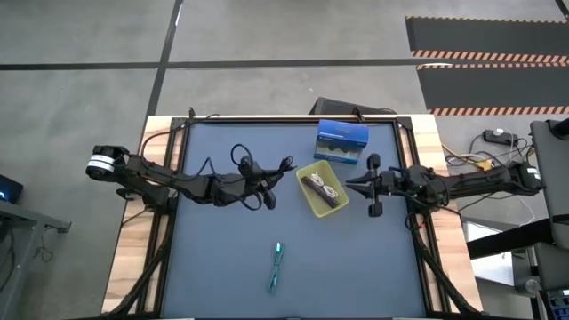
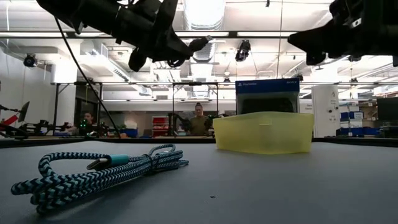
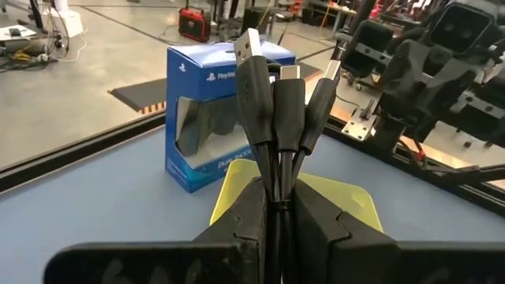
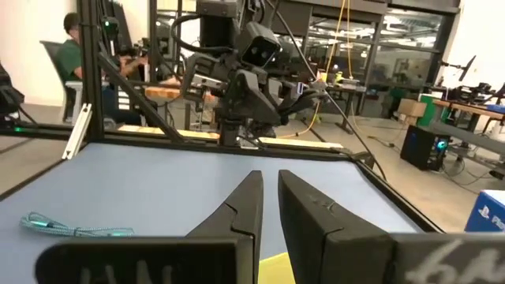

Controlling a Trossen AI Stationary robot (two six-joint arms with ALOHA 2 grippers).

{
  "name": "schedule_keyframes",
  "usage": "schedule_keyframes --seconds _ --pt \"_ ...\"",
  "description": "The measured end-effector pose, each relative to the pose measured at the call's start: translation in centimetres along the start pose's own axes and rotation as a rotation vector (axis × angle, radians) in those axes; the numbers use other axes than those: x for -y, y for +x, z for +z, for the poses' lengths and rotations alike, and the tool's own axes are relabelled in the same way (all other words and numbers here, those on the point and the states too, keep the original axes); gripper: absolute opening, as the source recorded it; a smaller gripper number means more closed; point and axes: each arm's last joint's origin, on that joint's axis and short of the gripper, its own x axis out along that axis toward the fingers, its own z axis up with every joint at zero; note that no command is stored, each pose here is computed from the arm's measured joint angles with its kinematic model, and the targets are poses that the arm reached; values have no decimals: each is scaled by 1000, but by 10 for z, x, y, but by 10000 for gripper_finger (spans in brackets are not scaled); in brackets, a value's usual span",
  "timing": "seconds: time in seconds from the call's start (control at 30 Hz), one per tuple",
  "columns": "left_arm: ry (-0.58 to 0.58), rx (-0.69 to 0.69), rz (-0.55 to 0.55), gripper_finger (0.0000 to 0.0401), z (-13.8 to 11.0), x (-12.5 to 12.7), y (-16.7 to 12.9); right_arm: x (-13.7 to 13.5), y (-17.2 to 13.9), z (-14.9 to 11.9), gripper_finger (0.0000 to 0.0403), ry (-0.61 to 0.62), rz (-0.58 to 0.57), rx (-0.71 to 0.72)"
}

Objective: Pick and place USB-C Cables
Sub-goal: Put the black charger cable into the yellow bin

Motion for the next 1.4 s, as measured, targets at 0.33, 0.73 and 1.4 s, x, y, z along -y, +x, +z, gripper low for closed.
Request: schedule_keyframes --seconds 0.33,0.73,1.4 --pt "8 17 -58 22 4 3 0 -2 -14 -14 33 54 -11 30" --pt "117 223 -477 22 25 22 -7 -1 -14 -9 33 197 -8 85" --pt "112 359 -560 22 -4 34 19 2 38 18 34 92 -4 101"
